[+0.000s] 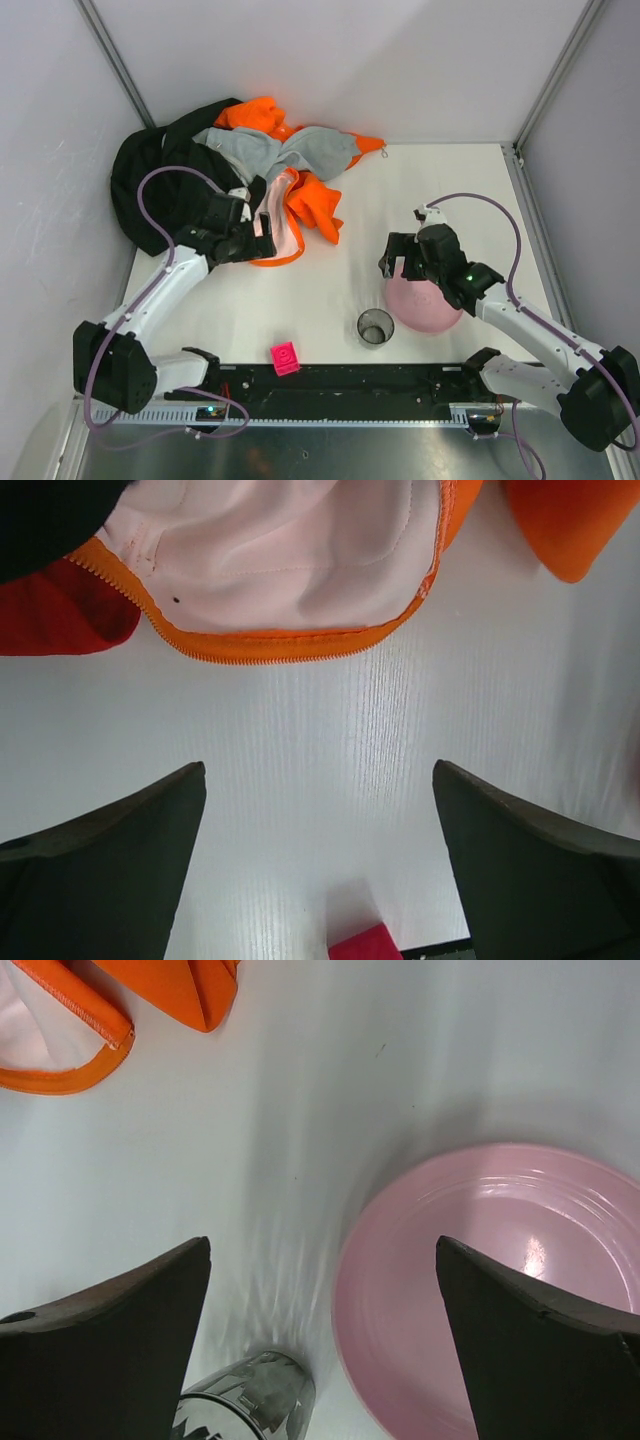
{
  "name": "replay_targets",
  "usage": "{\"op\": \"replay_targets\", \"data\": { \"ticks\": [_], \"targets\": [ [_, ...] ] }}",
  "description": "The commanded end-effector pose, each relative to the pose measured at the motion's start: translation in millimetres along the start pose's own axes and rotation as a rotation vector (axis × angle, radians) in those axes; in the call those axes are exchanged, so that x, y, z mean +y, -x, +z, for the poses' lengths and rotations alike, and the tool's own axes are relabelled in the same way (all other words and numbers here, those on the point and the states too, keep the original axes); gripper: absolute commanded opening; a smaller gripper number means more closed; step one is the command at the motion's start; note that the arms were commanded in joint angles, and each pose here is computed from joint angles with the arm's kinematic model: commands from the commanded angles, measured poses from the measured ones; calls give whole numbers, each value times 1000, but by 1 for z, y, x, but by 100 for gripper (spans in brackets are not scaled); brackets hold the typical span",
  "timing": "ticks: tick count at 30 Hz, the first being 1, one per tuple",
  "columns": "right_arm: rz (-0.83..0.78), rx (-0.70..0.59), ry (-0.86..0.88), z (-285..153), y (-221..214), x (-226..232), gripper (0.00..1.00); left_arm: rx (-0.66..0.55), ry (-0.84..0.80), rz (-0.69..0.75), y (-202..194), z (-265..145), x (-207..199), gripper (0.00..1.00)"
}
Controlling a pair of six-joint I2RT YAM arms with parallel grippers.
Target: Pick out a specific cloth from the pile
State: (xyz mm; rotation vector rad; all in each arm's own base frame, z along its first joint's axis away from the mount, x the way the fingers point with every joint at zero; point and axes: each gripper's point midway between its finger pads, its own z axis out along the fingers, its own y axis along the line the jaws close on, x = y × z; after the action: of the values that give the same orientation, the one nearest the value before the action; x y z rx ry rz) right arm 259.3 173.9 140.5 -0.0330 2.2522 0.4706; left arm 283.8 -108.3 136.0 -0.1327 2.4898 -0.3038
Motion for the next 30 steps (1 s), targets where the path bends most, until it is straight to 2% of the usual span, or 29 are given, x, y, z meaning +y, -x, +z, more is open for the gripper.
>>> {"op": "replay_targets", "data": {
  "ticks": [1, 17, 24, 30],
  "targets": [
    [19, -32, -7, -1, 11, 4, 99, 3, 77, 78, 5, -3, 4, 100],
    [2, -6, -18, 9, 3, 2, 99, 4, 0, 85, 52, 20, -49, 100],
    [-26, -3, -50, 9, 1, -6, 99, 13, -55, 86, 82, 60, -81, 100],
    [-45, 6, -72, 12, 0, -12, 99, 54, -43, 106, 86, 107, -94, 100]
  ]
}}
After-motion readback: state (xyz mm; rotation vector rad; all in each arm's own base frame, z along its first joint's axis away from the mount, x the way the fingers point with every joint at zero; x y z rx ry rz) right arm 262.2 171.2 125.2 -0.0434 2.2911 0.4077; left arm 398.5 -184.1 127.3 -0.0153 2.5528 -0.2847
